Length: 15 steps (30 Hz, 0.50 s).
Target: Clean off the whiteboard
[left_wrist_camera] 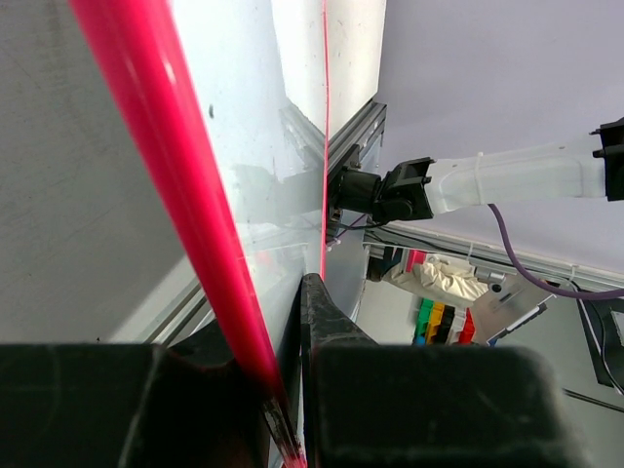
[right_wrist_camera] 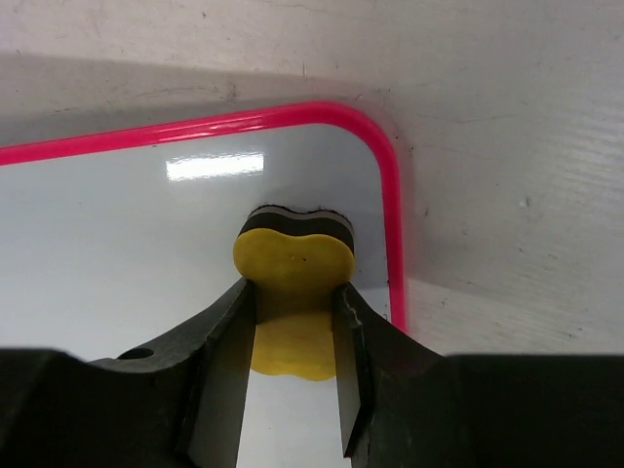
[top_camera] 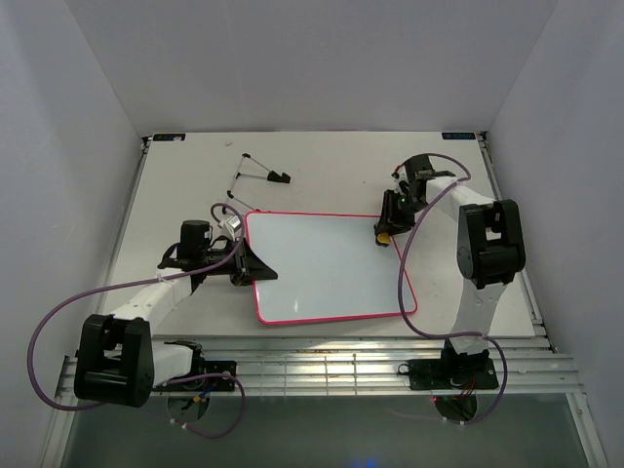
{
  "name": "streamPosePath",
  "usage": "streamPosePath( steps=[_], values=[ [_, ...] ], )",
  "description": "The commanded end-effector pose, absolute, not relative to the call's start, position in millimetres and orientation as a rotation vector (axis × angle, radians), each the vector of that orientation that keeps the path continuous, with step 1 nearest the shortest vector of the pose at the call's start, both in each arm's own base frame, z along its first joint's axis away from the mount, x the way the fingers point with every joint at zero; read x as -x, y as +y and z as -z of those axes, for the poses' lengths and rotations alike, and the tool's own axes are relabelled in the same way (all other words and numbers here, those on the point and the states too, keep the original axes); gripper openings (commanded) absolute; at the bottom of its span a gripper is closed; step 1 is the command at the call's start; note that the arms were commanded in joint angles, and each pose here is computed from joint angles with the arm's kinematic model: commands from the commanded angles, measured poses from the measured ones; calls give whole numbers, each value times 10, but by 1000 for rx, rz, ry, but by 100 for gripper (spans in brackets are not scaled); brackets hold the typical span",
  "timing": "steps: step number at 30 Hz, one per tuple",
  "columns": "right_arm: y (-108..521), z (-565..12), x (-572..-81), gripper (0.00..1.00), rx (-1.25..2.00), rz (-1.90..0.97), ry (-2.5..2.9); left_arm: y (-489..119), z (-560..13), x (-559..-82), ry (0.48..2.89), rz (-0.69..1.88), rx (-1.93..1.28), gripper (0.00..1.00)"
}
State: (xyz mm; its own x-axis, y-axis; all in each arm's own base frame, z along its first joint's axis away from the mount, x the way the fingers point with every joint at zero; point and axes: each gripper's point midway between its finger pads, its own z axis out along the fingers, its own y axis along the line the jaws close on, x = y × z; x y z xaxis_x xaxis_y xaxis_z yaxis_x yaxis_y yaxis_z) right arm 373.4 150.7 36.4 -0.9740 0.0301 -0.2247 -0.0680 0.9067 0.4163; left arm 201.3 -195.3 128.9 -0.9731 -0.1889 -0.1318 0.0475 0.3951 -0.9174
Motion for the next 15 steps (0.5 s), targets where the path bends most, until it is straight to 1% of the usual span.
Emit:
streamPosePath(
  steps=[1,3,5,6,7,8,10,11,15],
  values=[
    [1402,-61,-3429,18,68,-600,2946,-1994,-1390,-2078,2325,1520,-96,0],
    [1339,28,-3278,18,54,-592,2962,-1979,-1390,-2113,2322,1489,-75,0],
    [1254,114,-2999,17,44,-560,3009,-1961,-1400,-2140,2316,1457,-58,0],
    [1252,42,-2972,17,49,-571,2973,-1944,-1392,-2172,2317,1430,-39,0],
    [1225,123,-2729,17,38,-579,3012,-1933,-1387,-2185,2319,1418,-23,0],
    [1201,133,-2636,17,30,-572,3017,-1926,-1380,-2196,2322,1408,-11,0],
    [1134,75,-2531,17,-8,-530,2993,-1915,-1358,-2208,2328,1396,13,0],
    [1085,128,-2378,17,-25,-511,3019,-1905,-1355,-2219,2328,1390,26,0],
    [1060,31,-2227,17,-53,-509,2985,-1890,-1336,-2250,2327,1386,59,0]
  ],
)
